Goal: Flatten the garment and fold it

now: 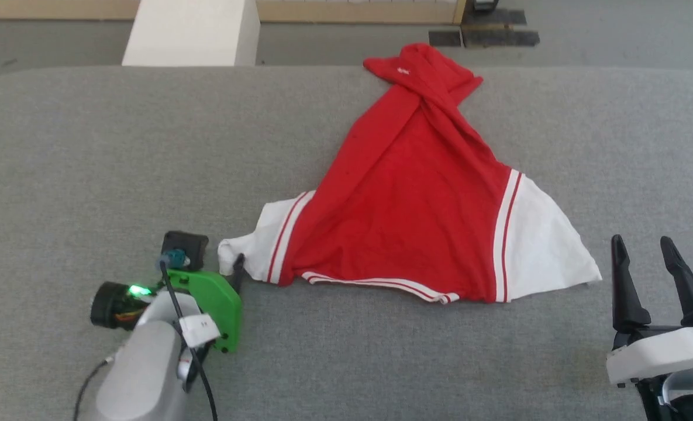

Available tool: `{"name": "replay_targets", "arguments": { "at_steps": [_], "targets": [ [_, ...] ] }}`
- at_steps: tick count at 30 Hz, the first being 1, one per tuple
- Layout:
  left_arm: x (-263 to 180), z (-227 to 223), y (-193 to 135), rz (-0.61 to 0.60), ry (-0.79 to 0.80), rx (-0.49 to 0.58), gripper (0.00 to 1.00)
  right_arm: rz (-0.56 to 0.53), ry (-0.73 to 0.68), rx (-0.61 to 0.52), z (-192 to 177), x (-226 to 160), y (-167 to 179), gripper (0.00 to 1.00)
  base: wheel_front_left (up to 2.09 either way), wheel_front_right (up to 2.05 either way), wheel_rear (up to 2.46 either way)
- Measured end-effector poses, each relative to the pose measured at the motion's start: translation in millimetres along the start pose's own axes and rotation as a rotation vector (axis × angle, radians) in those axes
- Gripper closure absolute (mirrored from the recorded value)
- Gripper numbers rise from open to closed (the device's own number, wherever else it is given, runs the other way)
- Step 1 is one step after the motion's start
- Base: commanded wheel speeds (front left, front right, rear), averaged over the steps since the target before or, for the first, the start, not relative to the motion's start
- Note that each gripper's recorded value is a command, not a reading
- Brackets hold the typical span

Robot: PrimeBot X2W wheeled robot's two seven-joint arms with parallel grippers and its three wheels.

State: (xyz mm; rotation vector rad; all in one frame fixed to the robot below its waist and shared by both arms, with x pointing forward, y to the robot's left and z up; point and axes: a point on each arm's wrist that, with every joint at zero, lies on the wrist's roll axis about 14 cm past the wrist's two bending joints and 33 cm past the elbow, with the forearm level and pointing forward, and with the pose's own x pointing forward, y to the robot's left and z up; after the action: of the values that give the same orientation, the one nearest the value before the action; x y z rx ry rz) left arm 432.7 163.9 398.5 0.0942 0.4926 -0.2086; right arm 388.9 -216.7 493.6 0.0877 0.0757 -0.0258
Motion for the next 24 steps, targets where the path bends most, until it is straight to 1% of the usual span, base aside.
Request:
{"name": "replay_targets", "arguments": {
  "at_steps": [4, 10, 11, 12, 13, 17, 19, 24],
  "targets": [
    [9.8, -9.1, 10.0, 0.016, 0.076, 0.058, 0.00, -0.011, 0.028, 0.002, -9.1, 1.7, -2.3, 0.00, 0.00, 0.00, 0.00],
    [19.5, -19.4, 4.8, -0.030, 0.180, 0.081, 0.00, -0.019, 0.054, -0.001, -18.3, 4.0, -4.1, 0.00, 0.00, 0.00, 0.00],
    [20.4, -22.2, 2.4, -0.042, 0.206, 0.083, 0.31, -0.020, 0.056, -0.003, -19.0, 4.9, -4.3, 0.00, 0.00, 0.00, 0.00],
    [21.1, -23.0, 1.5, -0.050, 0.222, 0.086, 0.80, -0.020, 0.056, -0.003, -19.0, 5.9, -4.1, 0.00, 0.00, 0.00, 0.00],
    [21.6, -23.3, 0.0, -0.060, 0.237, 0.084, 1.00, -0.020, 0.055, -0.003, -19.1, 7.1, -4.2, 0.00, 0.00, 0.00, 0.00],
    [19.1, -23.8, -12.2, -0.106, 0.264, 0.089, 1.00, -0.023, 0.047, -0.009, -16.6, 10.1, -4.9, 0.00, 0.00, 0.00, 0.00],
    [16.8, -21.1, -12.6, -0.112, 0.255, 0.078, 1.00, -0.023, 0.046, -0.011, -16.1, 9.5, -5.1, 0.00, 0.00, 0.00, 0.00],
    [8.3, -7.7, -9.5, -0.094, 0.152, 0.060, 1.00, -0.017, 0.046, -0.018, -12.8, 7.5, -3.5, 0.00, 0.00, 0.00, 0.00]
  ]
}}
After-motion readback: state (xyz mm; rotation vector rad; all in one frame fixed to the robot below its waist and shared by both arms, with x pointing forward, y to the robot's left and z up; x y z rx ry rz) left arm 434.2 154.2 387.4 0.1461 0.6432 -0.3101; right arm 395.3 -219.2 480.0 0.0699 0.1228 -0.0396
